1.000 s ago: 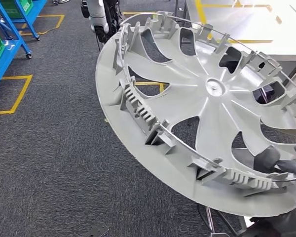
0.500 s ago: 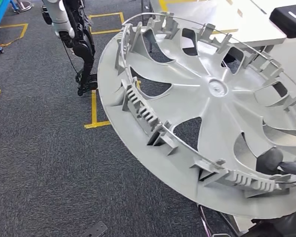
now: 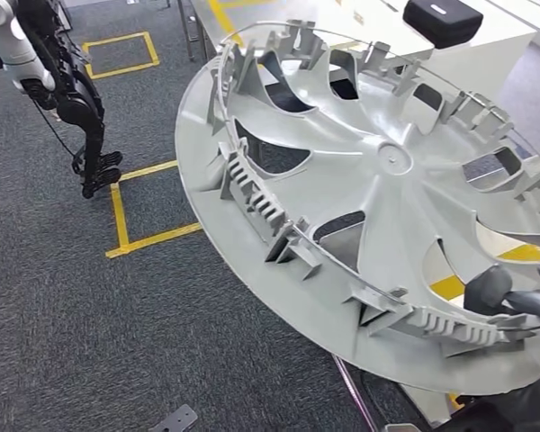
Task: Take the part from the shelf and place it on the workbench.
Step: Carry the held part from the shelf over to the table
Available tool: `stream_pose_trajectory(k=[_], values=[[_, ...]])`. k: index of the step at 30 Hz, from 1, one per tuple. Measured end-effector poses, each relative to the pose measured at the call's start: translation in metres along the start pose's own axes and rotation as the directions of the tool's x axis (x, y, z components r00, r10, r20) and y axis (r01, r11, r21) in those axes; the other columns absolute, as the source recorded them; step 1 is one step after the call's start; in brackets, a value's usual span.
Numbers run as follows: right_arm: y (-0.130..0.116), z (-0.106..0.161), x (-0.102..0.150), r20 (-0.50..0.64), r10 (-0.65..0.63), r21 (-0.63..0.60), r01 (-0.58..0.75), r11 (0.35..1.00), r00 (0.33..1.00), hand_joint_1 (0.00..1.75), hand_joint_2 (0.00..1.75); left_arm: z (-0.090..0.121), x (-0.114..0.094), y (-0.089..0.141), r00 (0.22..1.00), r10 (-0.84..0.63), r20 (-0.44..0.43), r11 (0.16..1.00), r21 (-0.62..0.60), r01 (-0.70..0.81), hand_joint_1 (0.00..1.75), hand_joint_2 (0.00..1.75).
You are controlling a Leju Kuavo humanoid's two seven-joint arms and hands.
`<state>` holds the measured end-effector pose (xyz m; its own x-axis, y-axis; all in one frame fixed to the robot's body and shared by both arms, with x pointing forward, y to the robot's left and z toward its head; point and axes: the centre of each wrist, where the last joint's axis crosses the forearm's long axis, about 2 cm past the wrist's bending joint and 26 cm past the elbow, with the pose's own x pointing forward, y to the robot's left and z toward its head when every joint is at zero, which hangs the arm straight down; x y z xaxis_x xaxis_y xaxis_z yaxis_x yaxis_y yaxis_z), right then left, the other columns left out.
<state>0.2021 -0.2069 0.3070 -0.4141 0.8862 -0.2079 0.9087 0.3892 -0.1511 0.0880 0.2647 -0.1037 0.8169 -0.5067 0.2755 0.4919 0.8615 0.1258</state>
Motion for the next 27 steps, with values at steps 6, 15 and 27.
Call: stream_pose_trajectory(k=[6,15,27], values=[[-0.0002,0.0,-0.0005,-0.001,0.002,-0.001,-0.002,1.0,1.0,1.75,1.75,-0.0001,0.0017,0.0,1.0,0.0,0.003,1.0,0.0,0.0,0.0,0.0],[-0.0001,-0.0005,-0.0006,0.002,0.003,-0.003,-0.003,1.0,1.0,1.75,1.75,-0.0003,0.0032,-0.0001,1.0,-0.001,0.002,1.0,-0.001,0.001,0.0,0.0],[0.0001,-0.0009,-0.0003,0.004,0.002,-0.004,-0.002,1.0,1.0,1.75,1.75,-0.0002,0.0025,-0.0007,1.0,-0.003,-0.008,1.0,-0.003,0.003,0.0,0.0]])
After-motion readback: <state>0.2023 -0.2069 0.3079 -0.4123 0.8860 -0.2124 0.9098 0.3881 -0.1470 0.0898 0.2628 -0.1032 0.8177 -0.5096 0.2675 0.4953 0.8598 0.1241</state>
